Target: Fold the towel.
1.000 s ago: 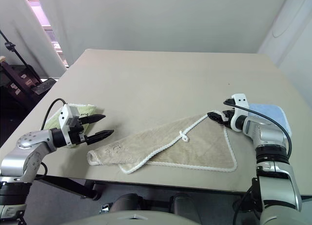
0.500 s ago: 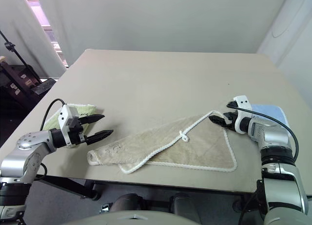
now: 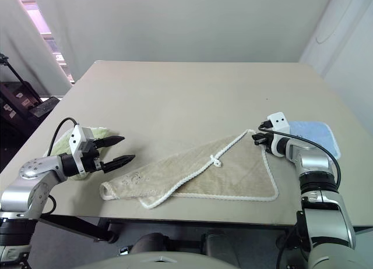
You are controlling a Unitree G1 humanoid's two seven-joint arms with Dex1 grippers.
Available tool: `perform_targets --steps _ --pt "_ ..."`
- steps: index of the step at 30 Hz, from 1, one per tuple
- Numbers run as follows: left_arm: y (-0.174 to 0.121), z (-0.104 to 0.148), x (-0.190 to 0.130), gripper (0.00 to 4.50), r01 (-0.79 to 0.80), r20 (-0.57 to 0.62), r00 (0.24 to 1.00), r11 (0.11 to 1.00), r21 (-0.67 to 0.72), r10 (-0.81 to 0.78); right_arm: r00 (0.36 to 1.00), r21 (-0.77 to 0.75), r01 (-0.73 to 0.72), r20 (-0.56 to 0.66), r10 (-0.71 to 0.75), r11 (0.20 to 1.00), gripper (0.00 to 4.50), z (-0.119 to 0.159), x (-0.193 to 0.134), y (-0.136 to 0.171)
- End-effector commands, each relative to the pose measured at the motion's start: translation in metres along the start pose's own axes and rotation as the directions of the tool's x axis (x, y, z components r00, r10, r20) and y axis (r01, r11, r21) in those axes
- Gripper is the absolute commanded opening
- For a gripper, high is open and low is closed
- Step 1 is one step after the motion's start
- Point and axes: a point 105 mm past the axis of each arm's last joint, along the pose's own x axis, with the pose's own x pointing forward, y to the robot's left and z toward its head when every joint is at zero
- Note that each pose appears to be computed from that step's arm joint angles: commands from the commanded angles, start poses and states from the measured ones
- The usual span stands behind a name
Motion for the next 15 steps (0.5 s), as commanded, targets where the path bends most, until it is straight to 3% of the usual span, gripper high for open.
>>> perform_targets --steps 1,7,15 --pt "0.0 0.014 -0.008 4.5 0.002 0.014 1.0 0.999 0.055 -0.003 0.997 -0.034 -0.018 0.081 0.021 0.999 0.02 0.024 -0.003 0.004" --pt "-0.024 0.018 -0.012 4.5 0.102 -0.049 0.994 0.989 0.105 -0.098 0.99 -0.053 -0.047 0.13 0.054 0.997 0.02 0.042 -0.009 0.015" --pt "-0.07 0.021 -0.008 4.5 0.307 -0.126 0.95 0.926 0.22 -0.286 0.989 -0.042 -0.051 0.139 0.057 0.998 0.02 0.042 -0.004 0.026"
